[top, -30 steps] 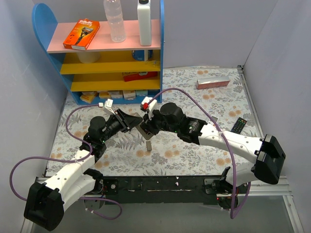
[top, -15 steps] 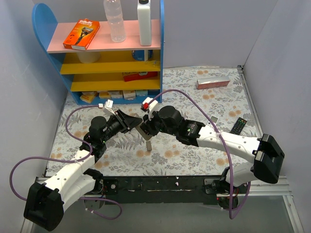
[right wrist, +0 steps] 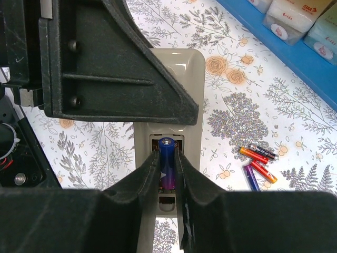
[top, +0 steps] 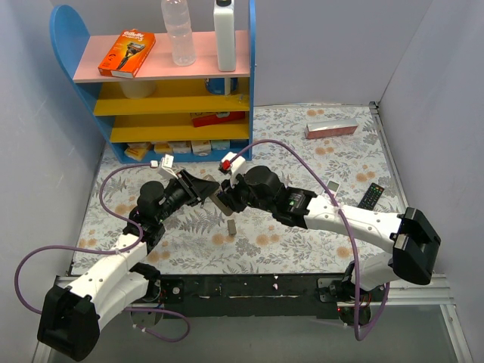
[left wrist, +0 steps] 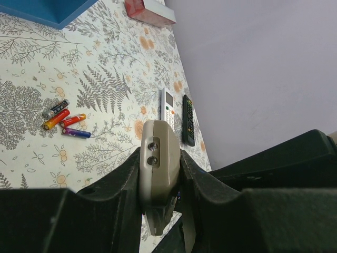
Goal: Load the batteries into the remote control
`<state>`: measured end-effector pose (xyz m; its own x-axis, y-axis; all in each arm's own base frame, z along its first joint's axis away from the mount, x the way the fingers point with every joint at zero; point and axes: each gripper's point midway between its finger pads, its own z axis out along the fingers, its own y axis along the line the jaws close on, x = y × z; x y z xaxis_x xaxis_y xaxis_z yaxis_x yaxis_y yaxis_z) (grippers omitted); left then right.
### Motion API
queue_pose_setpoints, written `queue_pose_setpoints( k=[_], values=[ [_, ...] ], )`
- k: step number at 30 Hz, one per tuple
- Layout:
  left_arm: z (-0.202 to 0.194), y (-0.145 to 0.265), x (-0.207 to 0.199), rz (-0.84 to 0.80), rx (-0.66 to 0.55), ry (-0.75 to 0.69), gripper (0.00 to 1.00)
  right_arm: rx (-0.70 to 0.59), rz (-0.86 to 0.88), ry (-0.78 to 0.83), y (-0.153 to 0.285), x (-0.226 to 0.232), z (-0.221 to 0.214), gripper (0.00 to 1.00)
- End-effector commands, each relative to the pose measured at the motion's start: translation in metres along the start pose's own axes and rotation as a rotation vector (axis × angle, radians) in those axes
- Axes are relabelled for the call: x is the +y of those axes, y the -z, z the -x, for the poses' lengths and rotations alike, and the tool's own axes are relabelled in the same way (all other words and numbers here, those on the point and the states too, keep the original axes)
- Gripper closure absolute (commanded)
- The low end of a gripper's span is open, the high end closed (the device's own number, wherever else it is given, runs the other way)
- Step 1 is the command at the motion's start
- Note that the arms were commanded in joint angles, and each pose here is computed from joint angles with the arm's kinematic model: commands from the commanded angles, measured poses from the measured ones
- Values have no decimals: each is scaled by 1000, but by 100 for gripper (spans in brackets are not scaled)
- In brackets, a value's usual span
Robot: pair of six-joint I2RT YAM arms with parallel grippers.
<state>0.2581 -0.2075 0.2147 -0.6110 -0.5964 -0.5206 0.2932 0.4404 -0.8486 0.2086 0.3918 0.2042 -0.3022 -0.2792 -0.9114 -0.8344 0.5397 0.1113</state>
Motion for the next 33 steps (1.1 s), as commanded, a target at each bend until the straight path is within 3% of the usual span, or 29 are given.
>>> queue_pose_setpoints(
  k=[1, 13, 21, 26, 30, 33],
  values=[
    [25, 10, -60, -193, -65, -56, 100, 140, -122, 12, -4, -29, -44, 72],
    [19, 5, -43, -115, -32, -59, 100, 150, -85, -5, -2, -21, -35, 71],
    [13, 5, -30, -51, -4, -51, 100, 156, -153, 11, 1, -33, -35, 71],
    [11, 3, -26, -30, 12, -57, 100, 138, -136, 21, 0, -30, -27, 75],
    [8, 2, -26, -37, 34, -56, 100, 129, -125, 31, -3, -28, -22, 86],
    [6, 2, -25, -37, 45, -52, 100, 132, -120, 32, -5, -28, -22, 86]
  ],
)
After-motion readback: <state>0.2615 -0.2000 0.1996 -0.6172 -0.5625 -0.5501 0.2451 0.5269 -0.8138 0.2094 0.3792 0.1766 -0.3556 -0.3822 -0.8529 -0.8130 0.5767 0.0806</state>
